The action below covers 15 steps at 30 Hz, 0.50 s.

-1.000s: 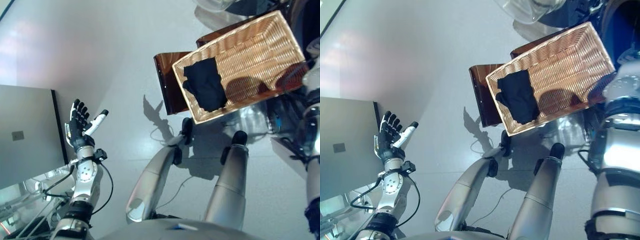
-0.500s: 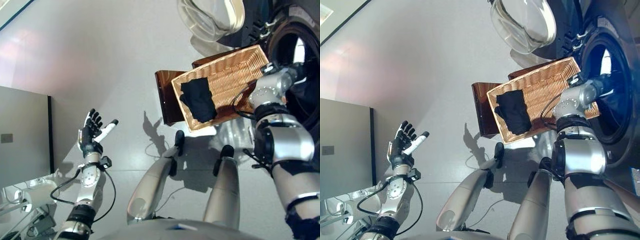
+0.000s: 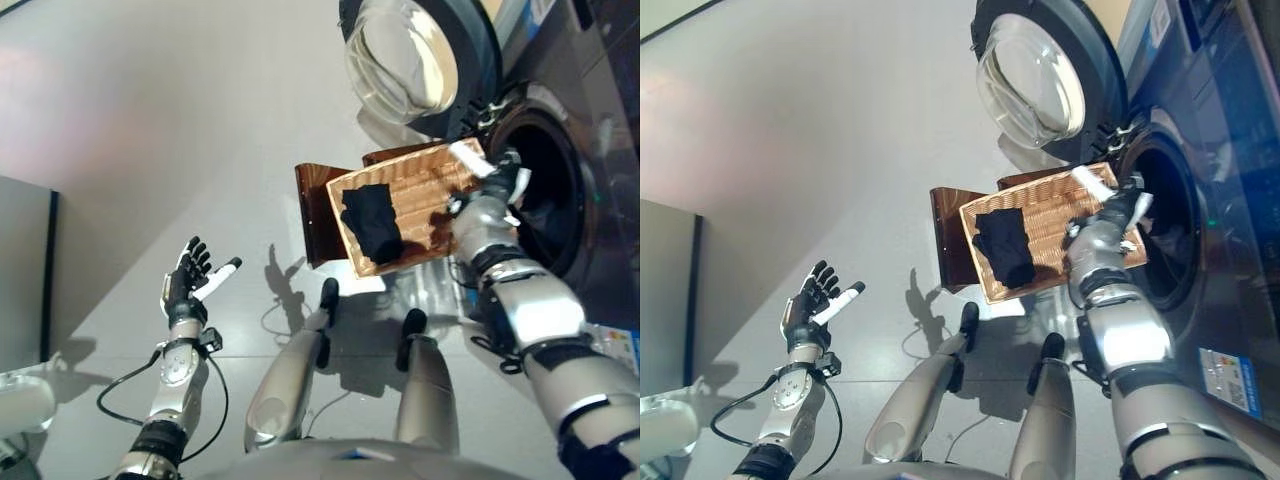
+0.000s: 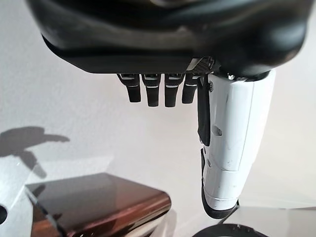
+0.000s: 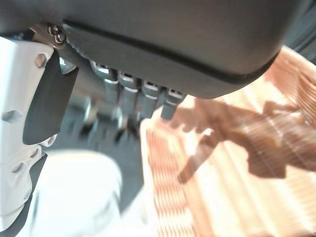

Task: Pick up the clothes and place them into the washing machine

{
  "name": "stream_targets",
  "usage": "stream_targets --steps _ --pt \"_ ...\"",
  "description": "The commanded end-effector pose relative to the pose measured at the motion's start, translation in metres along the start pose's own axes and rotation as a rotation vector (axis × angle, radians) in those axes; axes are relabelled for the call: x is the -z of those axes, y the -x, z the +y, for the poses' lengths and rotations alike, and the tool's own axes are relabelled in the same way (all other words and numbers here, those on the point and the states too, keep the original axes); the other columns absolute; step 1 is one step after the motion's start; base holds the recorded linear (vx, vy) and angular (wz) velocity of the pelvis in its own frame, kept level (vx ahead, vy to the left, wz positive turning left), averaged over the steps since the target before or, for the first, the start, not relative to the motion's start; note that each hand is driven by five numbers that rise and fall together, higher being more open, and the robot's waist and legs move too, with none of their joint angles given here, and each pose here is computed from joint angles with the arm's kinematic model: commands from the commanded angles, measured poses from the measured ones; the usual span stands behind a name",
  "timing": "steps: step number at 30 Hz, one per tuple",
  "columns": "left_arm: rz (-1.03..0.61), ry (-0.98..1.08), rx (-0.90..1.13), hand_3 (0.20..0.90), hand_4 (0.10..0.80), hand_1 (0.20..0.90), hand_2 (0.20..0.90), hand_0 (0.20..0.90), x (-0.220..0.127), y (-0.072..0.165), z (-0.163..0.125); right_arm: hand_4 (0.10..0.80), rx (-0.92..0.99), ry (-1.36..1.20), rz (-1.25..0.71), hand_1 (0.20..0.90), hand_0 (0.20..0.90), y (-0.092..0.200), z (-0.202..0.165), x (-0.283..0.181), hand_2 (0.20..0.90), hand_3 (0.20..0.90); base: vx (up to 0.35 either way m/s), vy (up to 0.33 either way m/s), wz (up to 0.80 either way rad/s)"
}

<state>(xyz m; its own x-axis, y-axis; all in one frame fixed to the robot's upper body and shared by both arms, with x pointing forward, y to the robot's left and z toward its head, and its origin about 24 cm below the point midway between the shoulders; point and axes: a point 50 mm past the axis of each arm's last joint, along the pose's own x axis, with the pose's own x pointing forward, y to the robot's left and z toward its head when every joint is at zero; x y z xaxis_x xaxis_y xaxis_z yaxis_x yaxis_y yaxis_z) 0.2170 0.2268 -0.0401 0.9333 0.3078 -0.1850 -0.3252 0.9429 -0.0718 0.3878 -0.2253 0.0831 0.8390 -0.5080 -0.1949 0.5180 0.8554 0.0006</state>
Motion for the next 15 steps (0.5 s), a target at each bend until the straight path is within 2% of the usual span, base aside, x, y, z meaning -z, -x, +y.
stream_targets --steps 1,5,10,15 --pt "-0.167 -0.076 -0.033 0.900 0.800 0.900 0.900 0.900 -0.037 -0.015 0.026 0.800 -0.073 0.095 -0.132 0.900 0.900 0.002 0.014 -0.021 0.900 0.900 0.032 -0.022 0.11" --pt "-0.177 -0.068 -0.063 0.900 0.800 0.900 0.900 0.900 -0.040 -0.015 0.030 0.800 -0.114 0.233 -0.111 0.900 0.900 0.014 0.025 0.012 0.900 0.900 0.023 -0.024 0.05" --pt "-0.215 -0.090 -0.061 0.900 0.800 0.900 0.900 0.900 -0.049 -0.016 0.032 0.800 -0.139 0.331 -0.096 0.900 0.900 0.018 0.028 0.024 0.900 0.900 0.022 -0.040 0.12" --pt "-0.383 -0.036 -0.086 0.900 0.800 0.900 0.900 0.900 -0.087 -0.022 0.029 0.800 -0.119 0.312 -0.033 0.900 0.900 0.025 0.027 0.045 0.900 0.900 0.005 -0.087 0.16"
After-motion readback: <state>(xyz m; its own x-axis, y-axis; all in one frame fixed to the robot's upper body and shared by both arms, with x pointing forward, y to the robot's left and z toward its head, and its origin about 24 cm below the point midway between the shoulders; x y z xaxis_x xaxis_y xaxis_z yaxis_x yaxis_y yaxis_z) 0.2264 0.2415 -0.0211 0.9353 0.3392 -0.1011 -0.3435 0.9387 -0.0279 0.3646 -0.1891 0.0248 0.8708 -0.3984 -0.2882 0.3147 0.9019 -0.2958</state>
